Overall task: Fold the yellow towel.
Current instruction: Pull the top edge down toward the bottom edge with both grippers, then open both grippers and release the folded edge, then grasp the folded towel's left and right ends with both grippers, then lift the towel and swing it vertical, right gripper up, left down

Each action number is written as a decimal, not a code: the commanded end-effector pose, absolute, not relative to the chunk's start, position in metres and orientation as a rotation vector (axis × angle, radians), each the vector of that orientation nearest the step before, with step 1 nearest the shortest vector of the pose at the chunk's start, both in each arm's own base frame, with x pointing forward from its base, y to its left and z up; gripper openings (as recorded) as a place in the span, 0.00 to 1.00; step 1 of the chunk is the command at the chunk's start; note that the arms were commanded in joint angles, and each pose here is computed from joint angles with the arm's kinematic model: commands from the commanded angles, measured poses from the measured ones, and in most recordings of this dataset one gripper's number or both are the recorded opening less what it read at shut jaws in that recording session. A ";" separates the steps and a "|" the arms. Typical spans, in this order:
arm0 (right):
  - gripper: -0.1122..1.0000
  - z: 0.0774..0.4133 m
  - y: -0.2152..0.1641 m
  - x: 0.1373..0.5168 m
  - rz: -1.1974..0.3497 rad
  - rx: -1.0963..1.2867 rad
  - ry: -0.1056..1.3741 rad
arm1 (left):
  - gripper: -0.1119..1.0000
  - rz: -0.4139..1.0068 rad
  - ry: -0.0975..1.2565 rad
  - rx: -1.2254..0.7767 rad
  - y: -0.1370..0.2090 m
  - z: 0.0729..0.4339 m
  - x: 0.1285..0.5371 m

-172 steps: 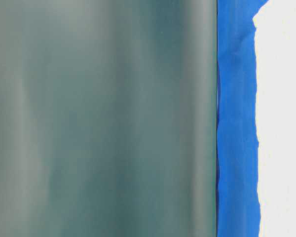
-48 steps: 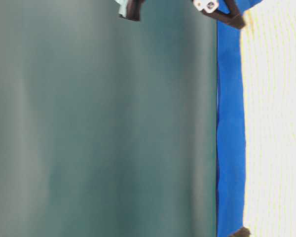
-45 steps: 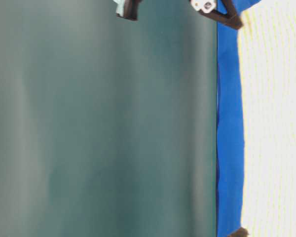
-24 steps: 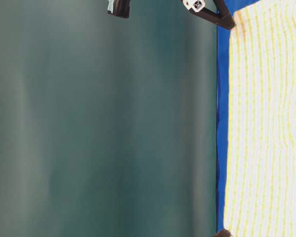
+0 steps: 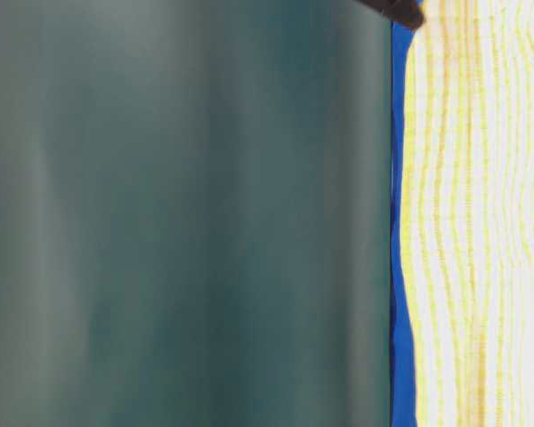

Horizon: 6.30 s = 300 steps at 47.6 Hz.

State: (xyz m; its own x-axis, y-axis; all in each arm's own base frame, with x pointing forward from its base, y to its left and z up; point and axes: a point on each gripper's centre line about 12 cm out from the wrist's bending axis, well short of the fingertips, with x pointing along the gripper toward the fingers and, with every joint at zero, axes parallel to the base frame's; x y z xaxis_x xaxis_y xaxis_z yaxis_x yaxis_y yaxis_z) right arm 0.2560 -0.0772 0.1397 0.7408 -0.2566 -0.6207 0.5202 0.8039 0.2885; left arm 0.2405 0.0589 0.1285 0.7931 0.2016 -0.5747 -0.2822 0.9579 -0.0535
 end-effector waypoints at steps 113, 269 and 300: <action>0.81 0.119 -0.041 0.264 -0.331 0.437 0.724 | 0.70 0.164 0.699 -0.204 0.026 0.117 0.254; 0.13 0.204 -0.172 0.320 -0.538 0.354 0.528 | 0.11 -0.202 0.471 -0.169 -0.091 0.231 0.342; 0.13 0.215 -0.195 0.340 -0.548 0.297 0.505 | 0.11 -0.243 0.406 -0.001 -0.120 0.250 0.457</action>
State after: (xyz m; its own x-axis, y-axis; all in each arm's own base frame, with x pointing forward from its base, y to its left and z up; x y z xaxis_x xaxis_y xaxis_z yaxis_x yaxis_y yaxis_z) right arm 0.3383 -0.1810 0.2007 0.7279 -0.3860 -0.5668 0.5458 0.8265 0.1380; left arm 0.4481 -0.1093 0.2288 0.8699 -0.2115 -0.4455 0.2108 0.9762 -0.0518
